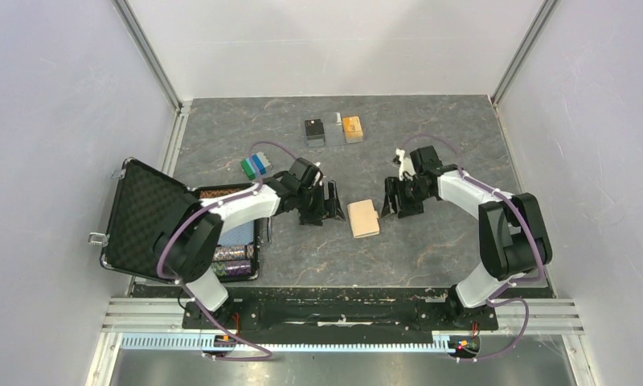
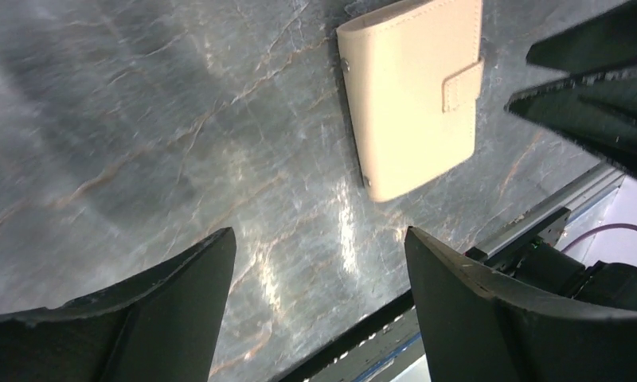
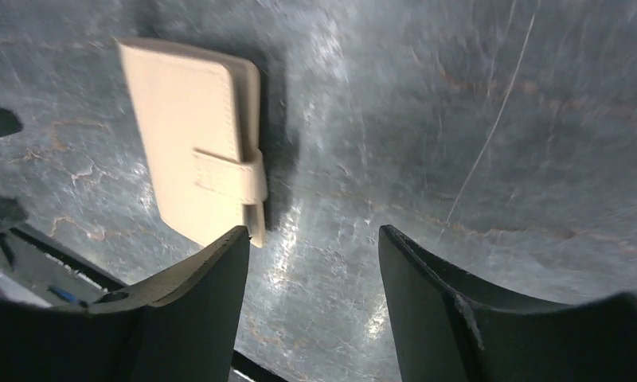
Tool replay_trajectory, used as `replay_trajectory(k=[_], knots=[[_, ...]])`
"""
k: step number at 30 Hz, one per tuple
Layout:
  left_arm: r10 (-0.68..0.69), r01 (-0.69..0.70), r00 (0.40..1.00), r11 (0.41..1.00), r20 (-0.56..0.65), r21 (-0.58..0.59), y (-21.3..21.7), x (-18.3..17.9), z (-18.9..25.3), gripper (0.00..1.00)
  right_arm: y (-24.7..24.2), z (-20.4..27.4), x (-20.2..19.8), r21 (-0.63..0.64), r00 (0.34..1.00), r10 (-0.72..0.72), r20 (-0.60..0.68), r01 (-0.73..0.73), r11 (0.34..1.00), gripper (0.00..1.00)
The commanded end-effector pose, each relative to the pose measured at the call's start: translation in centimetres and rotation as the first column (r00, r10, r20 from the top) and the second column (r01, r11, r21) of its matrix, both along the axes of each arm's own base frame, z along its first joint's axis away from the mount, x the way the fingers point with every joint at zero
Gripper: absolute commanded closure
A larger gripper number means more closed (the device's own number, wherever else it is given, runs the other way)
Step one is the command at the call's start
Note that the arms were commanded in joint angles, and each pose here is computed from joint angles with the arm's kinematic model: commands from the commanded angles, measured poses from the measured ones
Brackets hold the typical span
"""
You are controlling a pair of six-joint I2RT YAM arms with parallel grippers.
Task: Put the credit cards into the card holder
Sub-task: Place the card holder at the center of the board, then pick up the card holder from the center of the board.
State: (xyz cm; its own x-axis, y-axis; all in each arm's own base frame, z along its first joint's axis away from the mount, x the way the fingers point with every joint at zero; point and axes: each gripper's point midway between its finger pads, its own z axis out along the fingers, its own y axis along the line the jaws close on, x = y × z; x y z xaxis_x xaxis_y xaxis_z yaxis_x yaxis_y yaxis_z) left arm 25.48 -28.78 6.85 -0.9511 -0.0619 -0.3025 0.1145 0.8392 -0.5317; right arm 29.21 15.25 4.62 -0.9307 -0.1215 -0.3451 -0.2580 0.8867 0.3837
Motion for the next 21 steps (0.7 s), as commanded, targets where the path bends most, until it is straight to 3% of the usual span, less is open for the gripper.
replay_trajectory(k=[1,6,12,15,19,21], knots=[[-0.004,-0.005,0.998,0.99,-0.063,-0.143,-3.4,0.9,-0.6,0.18,1.3,-1.1,-2.5,0.16,0.996,0.016,-0.092,-0.001,0.987,0.38],[-0.034,0.015,0.992,0.987,-0.121,-0.161,-5.3,1.6,-2.3,0.3,3.2,-2.4,-4.3,0.308,0.986,0.014,-0.167,0.039,0.951,0.46],[-0.057,0.025,0.986,0.98,-0.159,-0.195,-6.9,1.5,-3.5,0.56,5.2,-1.6,-3.2,0.443,0.99,0.014,-0.141,0.05,0.895,0.55],[-0.073,0.033,0.98,0.977,-0.185,-0.209,-7.4,1.1,-4.1,0.68,6.2,-0.4,-2.1,0.505,0.993,0.009,-0.119,0.053,0.862,0.72],[-0.09,0.05,0.979,0.975,-0.184,-0.215,-7.7,0.7,-4.0,0.72,6.7,0.7,-0.9,0.533,0.997,0.001,-0.08,0.042,0.845,0.98],[-0.083,0.05,0.982,0.979,-0.168,-0.196,-7.3,0.7,-3.7,0.7,6.3,1.4,-0.1,0.498,0.999,-0.001,-0.044,0.023,0.867,1.0]])
